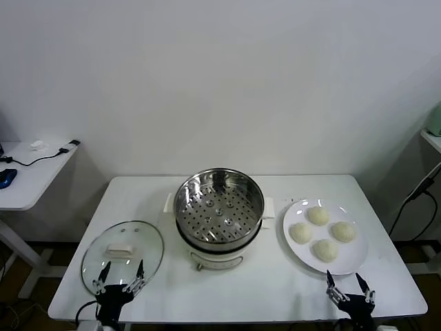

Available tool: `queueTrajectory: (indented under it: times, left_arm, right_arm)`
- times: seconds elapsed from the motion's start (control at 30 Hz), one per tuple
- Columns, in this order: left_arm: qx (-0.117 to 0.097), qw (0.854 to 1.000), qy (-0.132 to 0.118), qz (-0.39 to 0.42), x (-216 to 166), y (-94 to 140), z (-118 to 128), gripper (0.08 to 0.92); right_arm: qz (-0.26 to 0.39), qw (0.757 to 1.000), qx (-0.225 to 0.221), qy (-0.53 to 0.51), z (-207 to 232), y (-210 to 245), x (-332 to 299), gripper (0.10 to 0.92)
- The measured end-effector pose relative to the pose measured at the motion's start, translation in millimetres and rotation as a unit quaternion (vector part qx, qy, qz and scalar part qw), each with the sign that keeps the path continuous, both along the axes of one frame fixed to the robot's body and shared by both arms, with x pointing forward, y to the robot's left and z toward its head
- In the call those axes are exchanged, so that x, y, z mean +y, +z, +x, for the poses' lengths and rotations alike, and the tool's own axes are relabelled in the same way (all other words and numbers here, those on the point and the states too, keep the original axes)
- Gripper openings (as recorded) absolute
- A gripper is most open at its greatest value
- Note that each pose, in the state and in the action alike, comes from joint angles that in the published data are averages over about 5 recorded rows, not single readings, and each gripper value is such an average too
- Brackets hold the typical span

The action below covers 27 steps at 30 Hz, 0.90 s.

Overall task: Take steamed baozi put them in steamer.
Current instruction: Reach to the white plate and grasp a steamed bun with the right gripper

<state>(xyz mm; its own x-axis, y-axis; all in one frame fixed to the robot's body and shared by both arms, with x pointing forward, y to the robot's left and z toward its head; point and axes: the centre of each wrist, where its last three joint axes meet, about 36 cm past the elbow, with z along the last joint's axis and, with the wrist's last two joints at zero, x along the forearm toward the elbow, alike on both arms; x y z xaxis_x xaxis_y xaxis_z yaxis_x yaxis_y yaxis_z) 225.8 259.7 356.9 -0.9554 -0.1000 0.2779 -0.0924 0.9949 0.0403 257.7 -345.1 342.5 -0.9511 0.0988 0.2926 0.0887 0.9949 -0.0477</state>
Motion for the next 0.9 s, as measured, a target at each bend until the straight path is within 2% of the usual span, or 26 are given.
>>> queueTrajectory:
  times: [0.1, 0.33, 0.53, 0.7, 0.9]
  left_arm:
    - [-0.001, 1.0, -0.002, -0.001, -1.5, 1.0, 0.0, 0.823]
    - [-0.006, 1.0, -0.012, -0.003, -5.6, 4.9, 0.6, 0.823]
    - [-0.005, 1.0, -0.017, -0.001, -6.3, 5.3, 0.5, 0.823]
    - [-0.004, 1.0, -0.019, -0.001, -7.6, 5.0, 0.0, 0.823]
    - [-0.004, 1.0, -0.017, 0.0, -8.7, 3.9, -2.7, 0.823]
  right_arm:
    - [-0.02, 1.0, -0.005, 0.006, 21.3, 9.4, -9.3, 0.823]
    - [-0.104, 0.992, -0.012, 0.067, 115.9, 54.4, -42.3, 0.823]
    - [-0.192, 0.964, -0.001, 0.186, 196.7, 99.2, -55.4, 0.823]
    - [-0.269, 0.909, 0.034, 0.317, 254.6, 130.6, -64.1, 0.823]
    - [-0.351, 0.805, 0.107, 0.467, 310.4, 165.9, -84.6, 0.807]
